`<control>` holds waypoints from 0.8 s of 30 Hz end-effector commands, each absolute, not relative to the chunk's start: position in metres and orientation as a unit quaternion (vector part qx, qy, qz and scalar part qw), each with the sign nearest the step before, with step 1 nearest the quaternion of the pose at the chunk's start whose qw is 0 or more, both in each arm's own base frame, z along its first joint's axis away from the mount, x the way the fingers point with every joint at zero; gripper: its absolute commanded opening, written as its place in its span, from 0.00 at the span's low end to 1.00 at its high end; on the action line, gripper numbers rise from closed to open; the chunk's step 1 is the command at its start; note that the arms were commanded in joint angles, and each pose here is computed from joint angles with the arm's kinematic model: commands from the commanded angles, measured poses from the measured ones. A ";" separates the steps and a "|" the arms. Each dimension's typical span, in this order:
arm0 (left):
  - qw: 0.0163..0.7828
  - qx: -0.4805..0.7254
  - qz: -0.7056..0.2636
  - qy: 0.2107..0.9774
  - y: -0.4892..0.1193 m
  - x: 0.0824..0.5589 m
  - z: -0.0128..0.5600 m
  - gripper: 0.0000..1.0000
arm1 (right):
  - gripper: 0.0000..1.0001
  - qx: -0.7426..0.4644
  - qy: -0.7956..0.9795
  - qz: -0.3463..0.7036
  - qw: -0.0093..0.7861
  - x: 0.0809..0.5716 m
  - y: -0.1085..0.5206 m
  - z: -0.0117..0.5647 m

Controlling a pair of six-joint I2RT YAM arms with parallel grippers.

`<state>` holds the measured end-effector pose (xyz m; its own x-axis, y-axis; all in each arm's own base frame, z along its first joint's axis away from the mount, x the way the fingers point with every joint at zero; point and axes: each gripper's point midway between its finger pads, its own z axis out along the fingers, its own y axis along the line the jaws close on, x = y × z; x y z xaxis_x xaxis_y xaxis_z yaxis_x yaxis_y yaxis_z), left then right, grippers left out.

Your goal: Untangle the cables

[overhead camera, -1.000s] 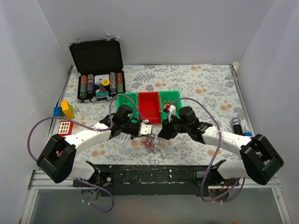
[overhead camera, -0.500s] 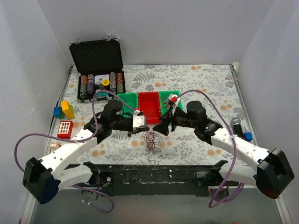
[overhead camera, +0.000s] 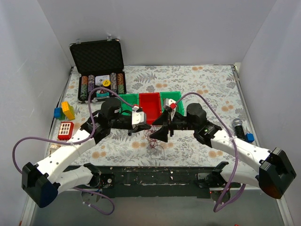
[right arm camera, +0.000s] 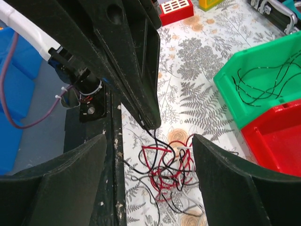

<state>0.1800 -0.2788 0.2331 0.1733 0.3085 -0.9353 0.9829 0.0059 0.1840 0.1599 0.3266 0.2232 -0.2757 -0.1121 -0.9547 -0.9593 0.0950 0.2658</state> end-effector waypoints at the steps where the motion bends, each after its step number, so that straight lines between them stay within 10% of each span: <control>1: 0.488 0.606 -0.364 0.511 -0.280 0.176 0.264 0.00 | 0.81 -0.446 0.567 0.522 0.455 0.165 0.340 0.247; 8: 0.501 0.595 -0.387 0.496 -0.286 0.173 0.303 0.00 | 0.72 -0.422 0.589 0.505 0.470 0.185 0.353 0.234; 15: 0.542 0.578 -0.401 0.461 -0.290 0.171 0.372 0.00 | 0.39 -0.419 0.650 0.488 0.404 0.185 0.351 0.173; 24: 0.668 0.529 -0.345 0.394 -0.278 0.182 0.469 0.00 | 0.49 -0.398 0.708 0.460 0.359 0.169 0.324 0.113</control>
<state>0.1796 -0.2889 0.4047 0.3138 0.0637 -0.9473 0.9456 0.0689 0.3179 0.1749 0.3337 0.1319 -0.3947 -0.2125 -0.8939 -0.9108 0.2187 0.3502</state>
